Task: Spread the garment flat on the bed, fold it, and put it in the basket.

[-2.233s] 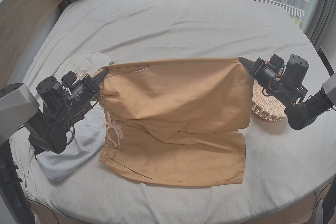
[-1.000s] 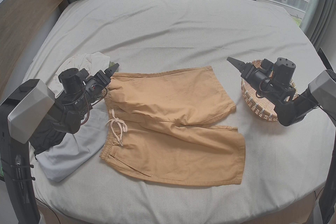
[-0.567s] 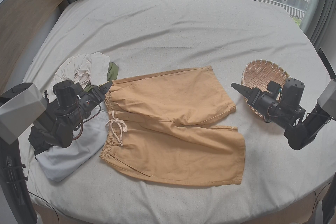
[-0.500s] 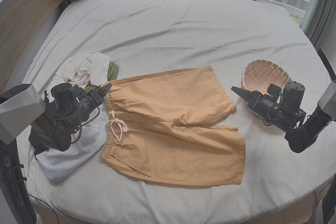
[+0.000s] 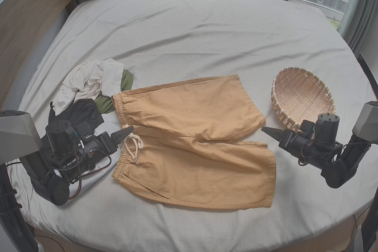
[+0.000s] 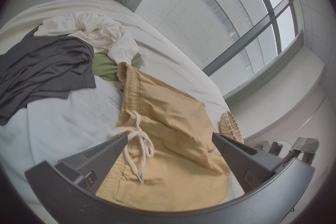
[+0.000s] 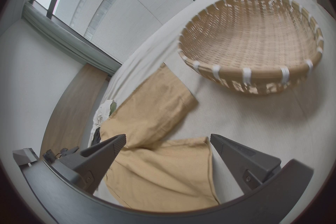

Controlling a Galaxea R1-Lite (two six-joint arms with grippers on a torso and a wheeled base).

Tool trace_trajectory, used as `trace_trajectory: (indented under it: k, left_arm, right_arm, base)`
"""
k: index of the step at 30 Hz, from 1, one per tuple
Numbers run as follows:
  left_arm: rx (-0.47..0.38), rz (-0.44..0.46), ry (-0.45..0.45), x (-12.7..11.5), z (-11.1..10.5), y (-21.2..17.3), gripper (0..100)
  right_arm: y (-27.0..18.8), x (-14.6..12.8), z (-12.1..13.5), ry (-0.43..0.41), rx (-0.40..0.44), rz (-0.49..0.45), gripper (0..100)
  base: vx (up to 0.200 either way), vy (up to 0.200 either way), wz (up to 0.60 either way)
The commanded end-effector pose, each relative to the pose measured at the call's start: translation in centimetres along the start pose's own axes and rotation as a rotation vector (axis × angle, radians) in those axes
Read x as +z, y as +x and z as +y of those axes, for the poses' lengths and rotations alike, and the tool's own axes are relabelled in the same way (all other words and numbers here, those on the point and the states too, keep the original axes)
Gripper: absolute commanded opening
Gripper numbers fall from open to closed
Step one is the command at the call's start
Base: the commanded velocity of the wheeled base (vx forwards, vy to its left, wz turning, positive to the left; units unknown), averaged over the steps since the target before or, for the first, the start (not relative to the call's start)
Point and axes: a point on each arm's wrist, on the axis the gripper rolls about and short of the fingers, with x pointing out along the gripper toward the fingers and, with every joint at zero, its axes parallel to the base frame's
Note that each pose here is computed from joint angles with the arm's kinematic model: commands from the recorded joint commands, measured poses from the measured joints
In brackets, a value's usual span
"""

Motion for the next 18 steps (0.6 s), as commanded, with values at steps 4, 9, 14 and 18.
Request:
trace_trajectory:
  k: [4,9,14,18]
  left_arm:
    - [-0.012,0.044,-0.004,-1.9,0.0,-0.6,100]
    - [-0.012,0.048,-0.002,-2.0,0.0,-0.6,100]
    - [-0.013,0.049,0.000,-2.0,-0.1,-0.6,100]
    - [-0.012,0.048,0.002,-2.0,0.0,-0.6,100]
  right_arm:
    - [1.1,-2.0,-1.9,0.084,-0.060,0.067,100]
    - [1.3,-1.9,-1.8,0.166,-0.063,0.069,100]
    - [1.8,-2.2,-2.1,0.212,-0.081,0.091,100]
    - [2.3,-2.2,-1.5,0.278,-0.076,0.107,100]
  base:
    - [0.000,0.000,0.00]
    - [0.000,0.000,0.00]
    - [0.000,0.000,0.00]
    - [0.000,0.000,0.00]
